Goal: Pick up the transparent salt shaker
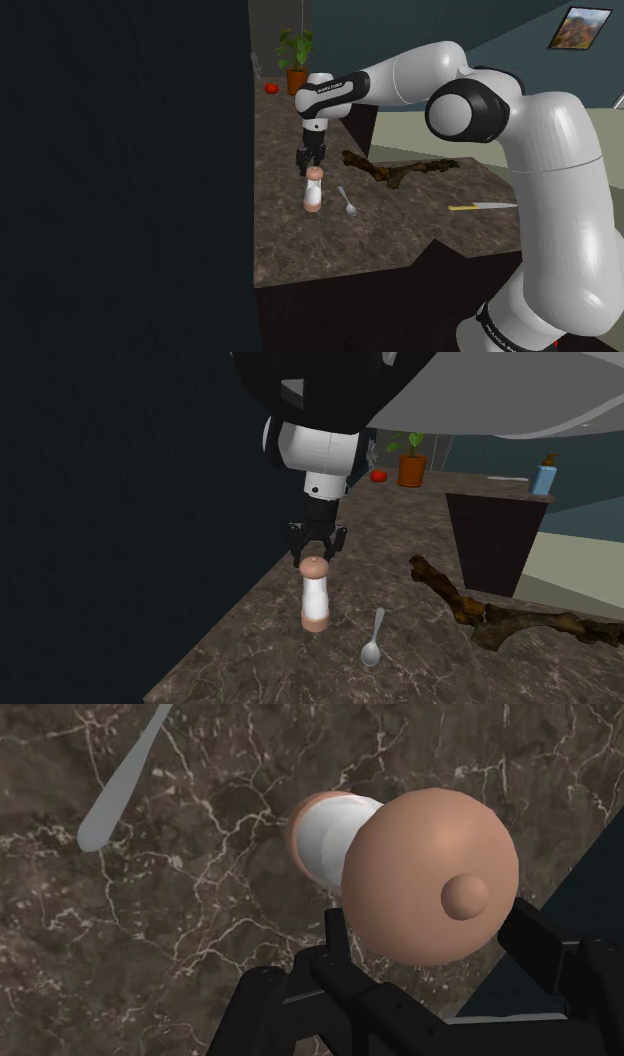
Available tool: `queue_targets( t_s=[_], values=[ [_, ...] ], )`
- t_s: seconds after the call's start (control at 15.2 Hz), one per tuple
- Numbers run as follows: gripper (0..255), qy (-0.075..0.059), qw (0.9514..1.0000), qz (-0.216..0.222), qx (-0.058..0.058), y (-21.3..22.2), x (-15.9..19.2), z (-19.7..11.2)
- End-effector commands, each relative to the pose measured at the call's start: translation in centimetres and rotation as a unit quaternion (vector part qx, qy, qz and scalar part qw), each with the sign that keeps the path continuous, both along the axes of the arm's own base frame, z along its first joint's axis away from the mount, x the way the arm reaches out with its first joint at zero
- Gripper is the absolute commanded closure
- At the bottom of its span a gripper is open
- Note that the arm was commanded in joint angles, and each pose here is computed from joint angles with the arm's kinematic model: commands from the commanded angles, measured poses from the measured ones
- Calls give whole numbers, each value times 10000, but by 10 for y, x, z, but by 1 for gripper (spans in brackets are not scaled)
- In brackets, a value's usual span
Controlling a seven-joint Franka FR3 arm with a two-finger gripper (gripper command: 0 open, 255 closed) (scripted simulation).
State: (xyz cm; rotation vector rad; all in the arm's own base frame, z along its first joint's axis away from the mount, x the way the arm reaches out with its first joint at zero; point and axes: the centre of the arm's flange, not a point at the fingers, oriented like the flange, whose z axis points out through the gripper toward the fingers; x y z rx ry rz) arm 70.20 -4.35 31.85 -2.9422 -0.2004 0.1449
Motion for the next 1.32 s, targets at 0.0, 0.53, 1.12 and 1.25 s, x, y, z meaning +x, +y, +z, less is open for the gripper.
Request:
queue_targets(
  t_s=[0.0, 0.53, 1.12, 1.25],
  values=[
    [255, 7, 10000, -1, -2, 0, 0, -1],
    [255, 8, 10000, -1, -1, 0, 0, 31],
    [255, 8, 10000, -1, -1, 0, 0, 78],
    [255, 8, 10000, -1, -1, 0, 0, 79]
  ],
)
